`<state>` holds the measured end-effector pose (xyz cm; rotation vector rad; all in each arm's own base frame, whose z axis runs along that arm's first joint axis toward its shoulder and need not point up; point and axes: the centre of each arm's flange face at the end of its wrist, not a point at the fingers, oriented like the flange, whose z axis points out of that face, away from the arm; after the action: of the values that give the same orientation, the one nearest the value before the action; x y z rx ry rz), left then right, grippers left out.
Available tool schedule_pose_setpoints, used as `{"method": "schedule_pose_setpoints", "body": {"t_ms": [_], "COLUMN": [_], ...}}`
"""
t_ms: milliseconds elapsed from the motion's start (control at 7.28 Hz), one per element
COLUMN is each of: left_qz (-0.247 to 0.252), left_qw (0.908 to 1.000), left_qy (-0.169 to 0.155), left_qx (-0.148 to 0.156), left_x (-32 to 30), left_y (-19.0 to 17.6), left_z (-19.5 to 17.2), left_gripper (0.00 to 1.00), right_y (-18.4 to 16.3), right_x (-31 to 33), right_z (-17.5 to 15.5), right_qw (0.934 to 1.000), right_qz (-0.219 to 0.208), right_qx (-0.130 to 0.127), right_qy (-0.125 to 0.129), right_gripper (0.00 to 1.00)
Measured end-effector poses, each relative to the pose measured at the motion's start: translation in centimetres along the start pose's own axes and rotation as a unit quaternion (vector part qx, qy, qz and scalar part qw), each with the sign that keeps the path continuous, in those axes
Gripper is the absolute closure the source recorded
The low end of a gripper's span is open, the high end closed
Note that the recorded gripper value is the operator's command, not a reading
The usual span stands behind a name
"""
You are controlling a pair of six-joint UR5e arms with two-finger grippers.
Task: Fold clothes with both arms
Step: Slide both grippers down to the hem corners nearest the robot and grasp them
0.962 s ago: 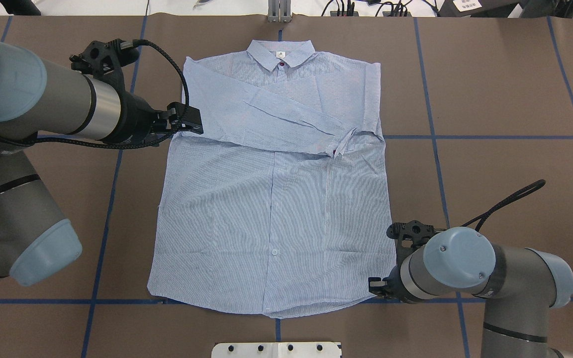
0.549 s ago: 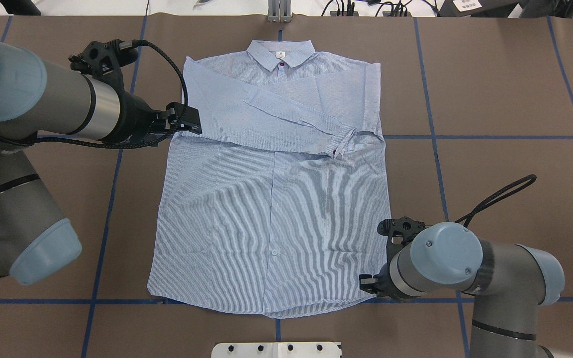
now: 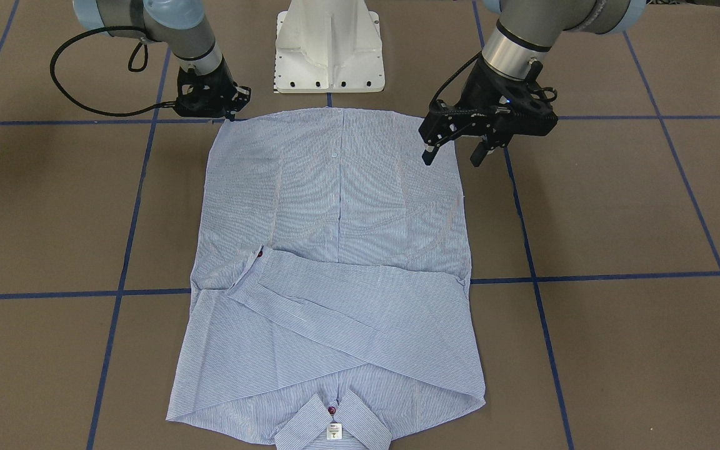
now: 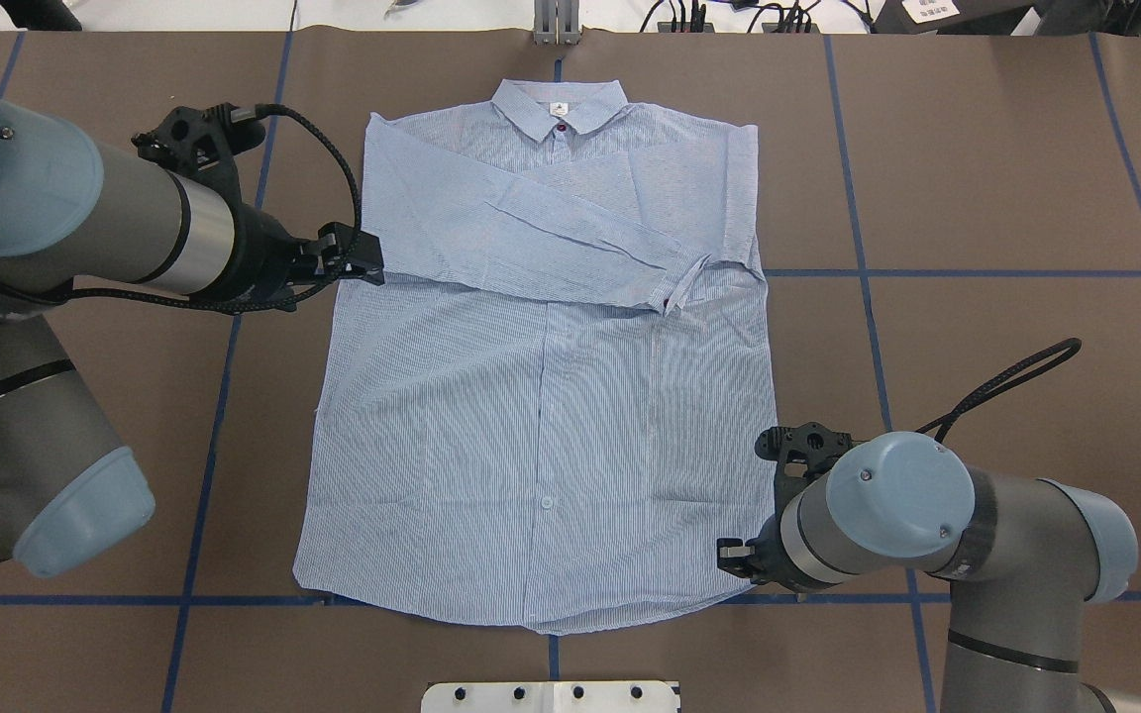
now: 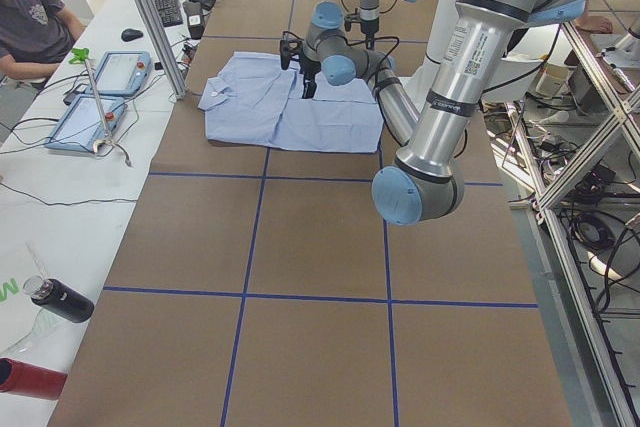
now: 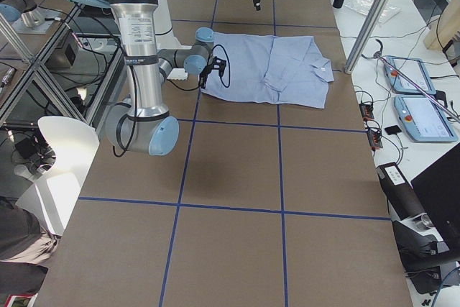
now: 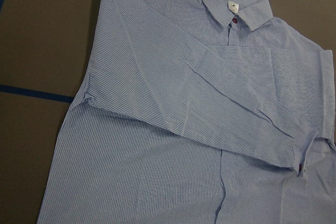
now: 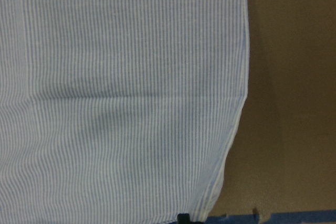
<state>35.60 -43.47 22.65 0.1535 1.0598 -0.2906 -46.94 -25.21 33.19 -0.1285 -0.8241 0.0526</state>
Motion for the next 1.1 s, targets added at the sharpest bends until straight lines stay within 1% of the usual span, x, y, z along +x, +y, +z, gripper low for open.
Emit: {"method": "schedule_pose_setpoints", "body": {"t_ms": [137,275,549,687,824,1099], "left_qz": [-0.019,-0.038,-0.073,-0.087,-0.095,-0.099], "left_qw": [0.9995,0.9978,0.9927,0.9896,0.9864,0.9816], "left_qy": [-0.022,-0.044,-0.079,-0.093,-0.11,-0.141], "left_qx": [-0.014,-0.031,-0.054,-0.067,-0.076,-0.081], "left_x": [-1.6,-3.0,-3.9,-4.3,-5.5,-8.1], "left_y": [1.3,3.8,10.7,13.6,15.6,17.0], "left_z": [1.5,3.6,7.7,8.9,9.9,11.4], "left_gripper": [0.01,0.01,0.02,0.04,0.09,0.15], "right_y": [-0.3,-0.7,-2.0,-2.4,-2.6,-2.8], "right_x": [0.0,0.0,0.2,0.2,0.1,0.1], "right_z": [-0.6,-1.3,-2.9,-3.6,-4.1,-4.5], "right_qw": [1.0,0.9999,0.9996,0.9994,0.9993,0.9991], "right_qz": [0.002,0.005,0.015,0.018,0.019,0.02], "right_qx": [0.002,0.003,0.003,0.004,0.006,0.009], "right_qy": [-0.005,-0.011,-0.023,-0.028,-0.033,-0.036], "right_gripper": [1.0,1.0,1.0,1.0,1.0,1.0]}}
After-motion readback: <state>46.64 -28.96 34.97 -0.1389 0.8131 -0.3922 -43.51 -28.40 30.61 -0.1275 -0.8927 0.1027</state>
